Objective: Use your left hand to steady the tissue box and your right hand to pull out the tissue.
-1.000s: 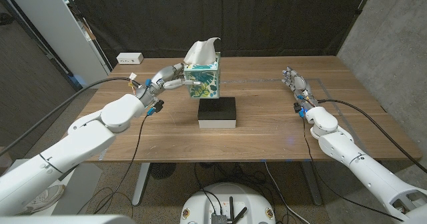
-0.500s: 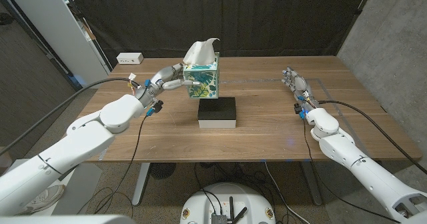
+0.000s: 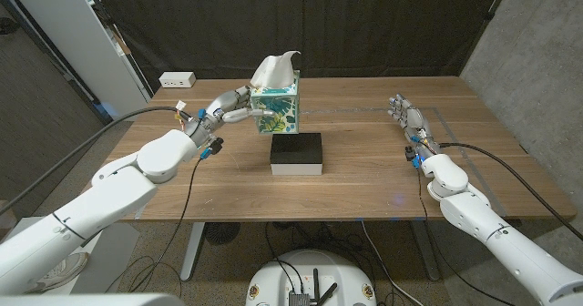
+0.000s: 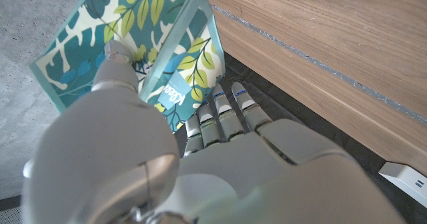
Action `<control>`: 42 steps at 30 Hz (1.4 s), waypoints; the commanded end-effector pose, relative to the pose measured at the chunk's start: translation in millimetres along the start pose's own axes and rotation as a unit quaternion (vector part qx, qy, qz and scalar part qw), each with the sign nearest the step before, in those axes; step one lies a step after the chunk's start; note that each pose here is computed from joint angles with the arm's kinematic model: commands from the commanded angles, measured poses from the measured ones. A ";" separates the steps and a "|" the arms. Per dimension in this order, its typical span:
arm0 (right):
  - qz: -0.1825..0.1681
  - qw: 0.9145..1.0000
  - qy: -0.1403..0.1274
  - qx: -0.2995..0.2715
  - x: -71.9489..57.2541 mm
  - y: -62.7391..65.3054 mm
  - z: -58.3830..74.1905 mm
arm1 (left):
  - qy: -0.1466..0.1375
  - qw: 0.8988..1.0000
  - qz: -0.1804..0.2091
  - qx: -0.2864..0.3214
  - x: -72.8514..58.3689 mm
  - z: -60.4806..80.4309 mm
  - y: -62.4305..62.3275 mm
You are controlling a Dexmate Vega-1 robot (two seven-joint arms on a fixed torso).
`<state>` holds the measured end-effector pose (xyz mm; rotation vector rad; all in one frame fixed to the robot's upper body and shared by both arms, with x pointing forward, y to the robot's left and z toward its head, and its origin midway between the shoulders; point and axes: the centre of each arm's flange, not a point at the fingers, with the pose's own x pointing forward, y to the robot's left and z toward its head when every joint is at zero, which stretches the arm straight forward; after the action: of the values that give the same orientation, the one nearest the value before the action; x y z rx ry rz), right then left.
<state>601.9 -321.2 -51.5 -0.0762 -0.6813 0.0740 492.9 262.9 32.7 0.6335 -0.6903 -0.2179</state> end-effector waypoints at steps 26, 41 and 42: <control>-0.023 0.999 -0.029 0.012 -76.4 13.0 12.6 | -0.008 1.000 0.011 0.011 -10.9 1.2 -6.2; -0.041 0.999 -0.024 0.018 -93.3 18.4 13.4 | -0.007 1.000 0.014 0.014 -11.1 -2.2 -3.9; -0.042 0.999 -0.023 0.017 -94.1 18.7 13.6 | -0.007 1.000 0.014 0.014 -10.9 -2.4 -3.7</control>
<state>530.0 -313.6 -95.1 -0.0257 -0.7329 0.0274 484.2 262.1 24.2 0.6496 -0.7183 -0.1919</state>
